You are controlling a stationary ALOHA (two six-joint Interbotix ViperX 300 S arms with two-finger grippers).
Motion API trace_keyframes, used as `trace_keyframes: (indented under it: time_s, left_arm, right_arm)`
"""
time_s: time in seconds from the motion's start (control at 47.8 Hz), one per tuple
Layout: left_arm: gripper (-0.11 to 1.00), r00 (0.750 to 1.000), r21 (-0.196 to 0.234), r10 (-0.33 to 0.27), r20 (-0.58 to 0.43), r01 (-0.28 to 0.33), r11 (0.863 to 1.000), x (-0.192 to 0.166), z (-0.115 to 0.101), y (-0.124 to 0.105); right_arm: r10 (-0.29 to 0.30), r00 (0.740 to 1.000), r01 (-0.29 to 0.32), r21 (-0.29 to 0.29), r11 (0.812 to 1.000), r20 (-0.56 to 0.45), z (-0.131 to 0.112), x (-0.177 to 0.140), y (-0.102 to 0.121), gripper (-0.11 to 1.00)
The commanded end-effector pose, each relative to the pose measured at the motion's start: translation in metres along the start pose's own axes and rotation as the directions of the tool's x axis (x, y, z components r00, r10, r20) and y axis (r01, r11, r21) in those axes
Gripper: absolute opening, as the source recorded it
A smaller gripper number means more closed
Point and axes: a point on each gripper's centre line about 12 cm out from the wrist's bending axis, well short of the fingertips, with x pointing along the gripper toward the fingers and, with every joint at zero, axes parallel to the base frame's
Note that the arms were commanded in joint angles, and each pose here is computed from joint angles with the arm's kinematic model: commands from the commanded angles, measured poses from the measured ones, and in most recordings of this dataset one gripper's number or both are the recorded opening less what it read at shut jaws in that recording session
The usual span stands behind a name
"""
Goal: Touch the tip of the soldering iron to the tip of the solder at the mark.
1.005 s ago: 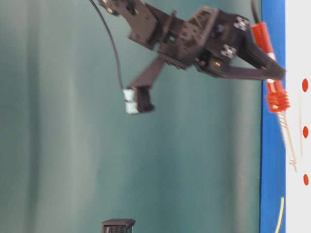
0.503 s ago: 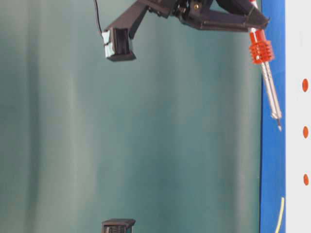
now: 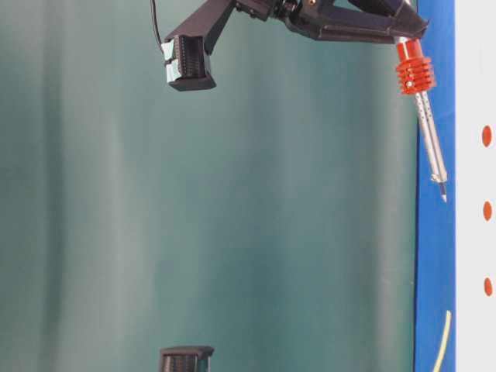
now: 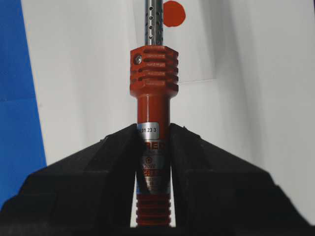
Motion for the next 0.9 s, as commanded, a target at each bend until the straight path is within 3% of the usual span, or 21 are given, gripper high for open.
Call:
trace_keyframes:
  time_s: [0.0,0.377,0.712,0.88]
  left_arm:
    - [0.01,0.999,0.003,-0.004,0.037,0.004,1.000,0.000,0.020,-0.003]
    - [0.01,1.000,0.009,-0.009,0.005,0.009,1.000,0.036,0.058,-0.012]
    - [0.01,1.000,0.011,-0.007,-0.022,0.007,1.000,0.065,0.069,-0.014]
    - [0.01,0.999,0.003,0.001,-0.051,-0.001,1.000,0.075,0.063,-0.010]
  right_arm:
    - [0.001,0.999,-0.001,0.000,1.000,0.035,0.007,-0.008,0.000,0.06]
    - [0.000,1.000,0.000,-0.001,1.000,0.023,0.004,-0.005,0.000,0.06]
    - [-0.013,1.000,0.013,-0.010,1.000,0.013,-0.001,-0.003,-0.004,0.06]
    - [-0.013,1.000,0.013,-0.010,1.000,0.008,-0.003,-0.002,-0.004,0.06]
